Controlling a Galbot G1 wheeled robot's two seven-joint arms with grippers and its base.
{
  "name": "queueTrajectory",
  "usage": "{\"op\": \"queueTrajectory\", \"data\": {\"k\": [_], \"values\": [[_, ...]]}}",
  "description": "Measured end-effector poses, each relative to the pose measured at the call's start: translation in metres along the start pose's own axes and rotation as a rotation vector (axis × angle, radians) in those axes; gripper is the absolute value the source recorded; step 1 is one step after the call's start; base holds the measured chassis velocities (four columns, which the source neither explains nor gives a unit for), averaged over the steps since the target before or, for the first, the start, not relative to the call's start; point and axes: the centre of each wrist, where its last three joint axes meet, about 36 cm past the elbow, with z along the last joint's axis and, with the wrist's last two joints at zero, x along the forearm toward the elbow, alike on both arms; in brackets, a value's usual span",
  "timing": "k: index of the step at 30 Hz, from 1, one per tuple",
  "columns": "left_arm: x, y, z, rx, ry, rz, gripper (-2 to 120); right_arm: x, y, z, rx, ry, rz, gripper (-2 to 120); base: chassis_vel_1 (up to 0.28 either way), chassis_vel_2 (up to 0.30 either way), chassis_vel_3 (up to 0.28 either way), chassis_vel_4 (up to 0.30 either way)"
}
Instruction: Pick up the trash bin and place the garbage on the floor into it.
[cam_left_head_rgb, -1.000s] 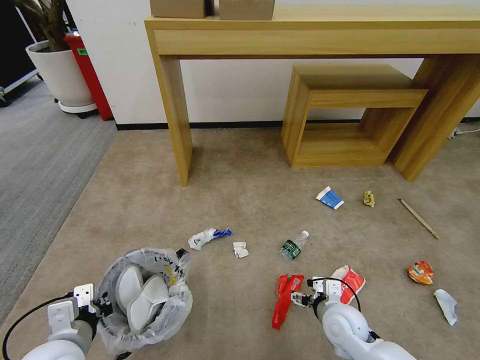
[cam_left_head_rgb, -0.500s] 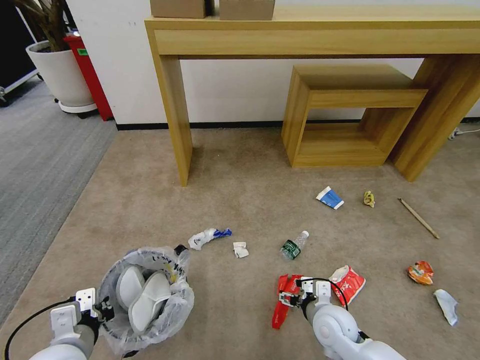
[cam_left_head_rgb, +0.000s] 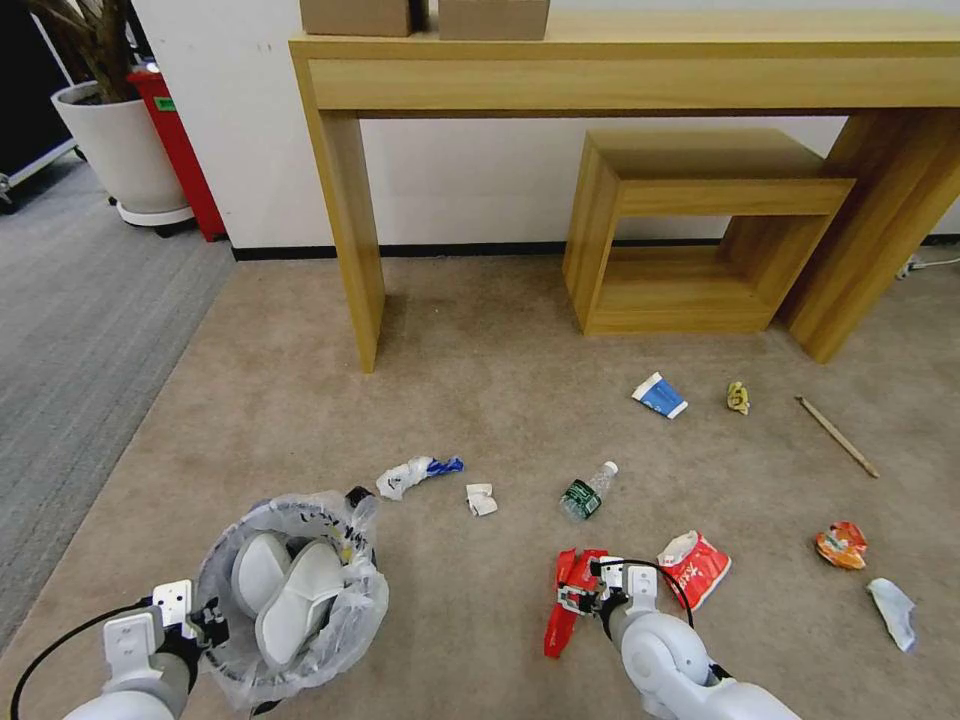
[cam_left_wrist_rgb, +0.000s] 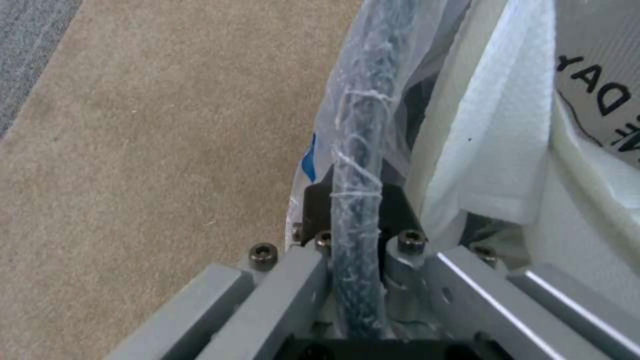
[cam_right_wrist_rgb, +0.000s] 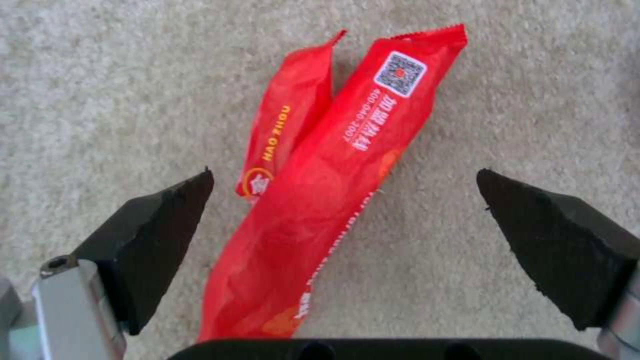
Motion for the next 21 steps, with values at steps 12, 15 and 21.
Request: {"op": "queueTrajectory", "data": {"k": [12, 15, 21], "values": [[0.002, -0.001, 0.003, -0.003, 0.004, 0.002, 0, -0.009, 0.005, 0.013, 0.025, -0.023, -0.01, 100, 0.0, 0.0, 0.0, 0.0], [0.002, -0.001, 0.003, -0.004, 0.004, 0.001, 0, -0.011, 0.008, 0.016, 0.036, -0.027, -0.016, 100, 0.0, 0.0, 0.0, 0.0], [0.002, -0.001, 0.004, -0.006, 0.003, 0.0, 0, -0.014, 0.014, 0.021, 0.032, -0.025, -0.019, 100, 0.0, 0.0, 0.0, 0.0]]}}
